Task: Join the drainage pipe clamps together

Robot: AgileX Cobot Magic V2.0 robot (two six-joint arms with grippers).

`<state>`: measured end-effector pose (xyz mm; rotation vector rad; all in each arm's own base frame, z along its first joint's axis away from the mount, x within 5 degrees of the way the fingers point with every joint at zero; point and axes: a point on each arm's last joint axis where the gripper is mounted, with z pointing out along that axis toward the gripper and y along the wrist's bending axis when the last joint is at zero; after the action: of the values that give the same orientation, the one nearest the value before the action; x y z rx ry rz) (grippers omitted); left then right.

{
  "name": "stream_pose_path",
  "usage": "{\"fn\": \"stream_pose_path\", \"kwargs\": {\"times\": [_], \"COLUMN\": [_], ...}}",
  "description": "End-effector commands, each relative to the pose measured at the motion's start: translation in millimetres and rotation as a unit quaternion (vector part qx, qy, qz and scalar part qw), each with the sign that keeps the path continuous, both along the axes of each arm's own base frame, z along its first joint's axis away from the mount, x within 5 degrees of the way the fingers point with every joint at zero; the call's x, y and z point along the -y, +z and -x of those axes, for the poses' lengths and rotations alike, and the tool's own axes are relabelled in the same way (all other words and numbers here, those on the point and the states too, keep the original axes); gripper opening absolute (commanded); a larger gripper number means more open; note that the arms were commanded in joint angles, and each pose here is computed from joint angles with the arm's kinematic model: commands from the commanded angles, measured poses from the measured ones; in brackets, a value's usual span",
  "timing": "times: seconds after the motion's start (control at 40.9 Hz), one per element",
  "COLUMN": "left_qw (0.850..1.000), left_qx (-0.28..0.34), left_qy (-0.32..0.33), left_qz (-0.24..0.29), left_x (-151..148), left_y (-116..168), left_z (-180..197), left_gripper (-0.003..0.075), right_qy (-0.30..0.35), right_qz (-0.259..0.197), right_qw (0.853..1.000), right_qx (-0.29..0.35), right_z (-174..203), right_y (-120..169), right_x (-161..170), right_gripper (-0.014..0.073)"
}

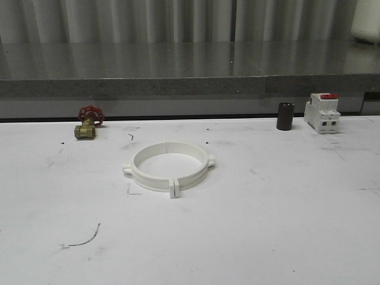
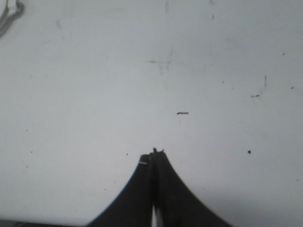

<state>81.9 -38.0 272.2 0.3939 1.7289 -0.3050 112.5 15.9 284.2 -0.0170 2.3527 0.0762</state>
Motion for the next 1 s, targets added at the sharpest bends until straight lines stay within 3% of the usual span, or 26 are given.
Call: {"fn": "stream_pose_path", "kwargs": {"times": [0.0,0.122,0.342,0.978], "left_qw": [0.998,0.998,0.998,0.998], "left_qx": [0.048,0.048,0.048,0.048], "left_qy": [-0.012,-0.012,-0.012,-0.012], "left_qz": [0.023,0.023,0.023,0.023], "left_x": [2.3,2.3,2.3,2.3], "left_y": [16.6,16.6,16.6,16.6], "left_z": [0.0,0.0,0.0,0.0], "left_gripper": [-0.0020,-0.0020,-0.0020,-0.0020], "right_qy": [0.007,0.007,0.012,0.013], "right_qz": [0.009,0.015,0.005,0.003], "right_qw": [0.994,0.986,0.976,0.974], "right_qx": [0.105,0.166,0.219,0.226], "right_z": [16.3,38.4,51.8,51.4], "right_y": [12.1,10.5,-0.1,0.9], "right_x": [6.2,12.6,14.4,14.0], "right_gripper": [-0.0063,-0.0063,-0.0063,-0.0063]}}
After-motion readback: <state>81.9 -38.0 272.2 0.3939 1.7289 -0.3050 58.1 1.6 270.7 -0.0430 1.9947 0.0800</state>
